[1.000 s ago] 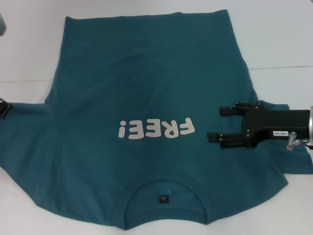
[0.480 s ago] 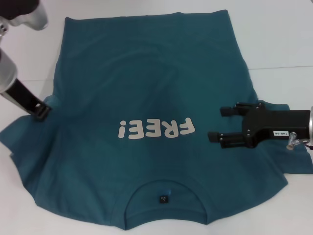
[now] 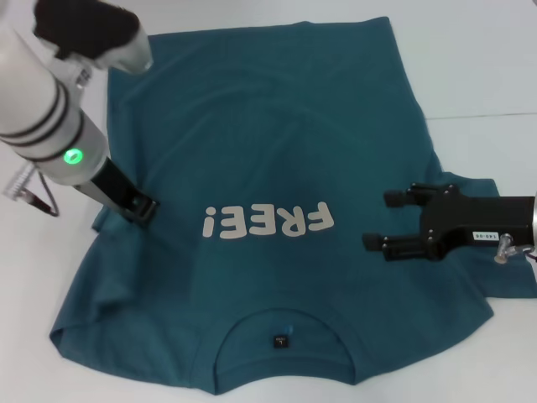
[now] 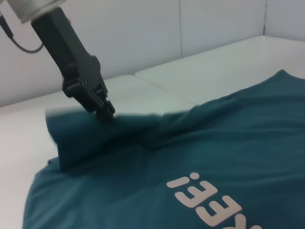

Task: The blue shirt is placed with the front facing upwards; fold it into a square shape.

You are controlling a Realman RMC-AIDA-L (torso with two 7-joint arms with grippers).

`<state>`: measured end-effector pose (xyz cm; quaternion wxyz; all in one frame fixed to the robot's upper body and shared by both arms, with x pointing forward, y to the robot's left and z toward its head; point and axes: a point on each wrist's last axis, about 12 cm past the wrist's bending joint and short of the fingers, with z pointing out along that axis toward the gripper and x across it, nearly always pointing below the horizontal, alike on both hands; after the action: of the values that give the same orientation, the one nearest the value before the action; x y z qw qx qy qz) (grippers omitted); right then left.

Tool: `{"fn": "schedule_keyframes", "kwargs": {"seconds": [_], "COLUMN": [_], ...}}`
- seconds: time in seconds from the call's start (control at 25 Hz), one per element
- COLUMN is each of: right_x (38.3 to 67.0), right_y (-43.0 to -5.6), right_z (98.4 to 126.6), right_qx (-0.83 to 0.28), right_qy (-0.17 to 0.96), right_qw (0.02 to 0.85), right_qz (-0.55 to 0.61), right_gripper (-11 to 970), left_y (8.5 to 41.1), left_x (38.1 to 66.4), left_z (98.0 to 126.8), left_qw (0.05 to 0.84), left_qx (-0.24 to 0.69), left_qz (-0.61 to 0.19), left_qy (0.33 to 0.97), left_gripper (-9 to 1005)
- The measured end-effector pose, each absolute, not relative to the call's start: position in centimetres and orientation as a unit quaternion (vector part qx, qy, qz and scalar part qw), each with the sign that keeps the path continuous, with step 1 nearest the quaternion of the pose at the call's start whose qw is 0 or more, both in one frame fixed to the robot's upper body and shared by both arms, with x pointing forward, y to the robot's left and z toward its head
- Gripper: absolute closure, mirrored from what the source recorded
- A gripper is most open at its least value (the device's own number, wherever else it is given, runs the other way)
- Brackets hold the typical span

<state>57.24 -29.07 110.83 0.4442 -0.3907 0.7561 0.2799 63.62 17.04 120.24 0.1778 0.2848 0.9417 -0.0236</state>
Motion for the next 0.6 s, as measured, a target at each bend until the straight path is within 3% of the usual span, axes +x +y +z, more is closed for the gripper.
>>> {"fn": "schedule_keyframes", "kwargs": {"seconds": [0.08, 0.24, 0.48, 0.6], "right_x": [57.3, 57.3, 57.4, 57.5], "right_y": [-29.1, -29.0, -29.2, -29.4], "right_z": [110.7, 110.5, 110.7, 110.6], "right_qx": [-0.39, -0.393, -0.389, -0.386], "right_qy": [0.759, 0.762, 0.764, 0.766], "right_qw": [0.443, 0.437, 0.44, 0.441], "right_qz": [0.276, 0.271, 0.268, 0.264], "right_gripper": [31, 31, 31, 31], "left_y": [16.4, 15.8, 18.0, 20.5], "left_x": [63.7, 64.1, 64.1, 63.8], "left_z": [119.3, 118.6, 118.7, 118.3], "left_qw": [0.186, 0.214, 0.254, 0.265], "left_qx": [0.275, 0.257, 0.211, 0.164], "left_qz": [-0.03, -0.063, -0.076, -0.07], "left_qy": [0.943, 0.94, 0.941, 0.948], "left_gripper": [925, 819, 661, 415]}}
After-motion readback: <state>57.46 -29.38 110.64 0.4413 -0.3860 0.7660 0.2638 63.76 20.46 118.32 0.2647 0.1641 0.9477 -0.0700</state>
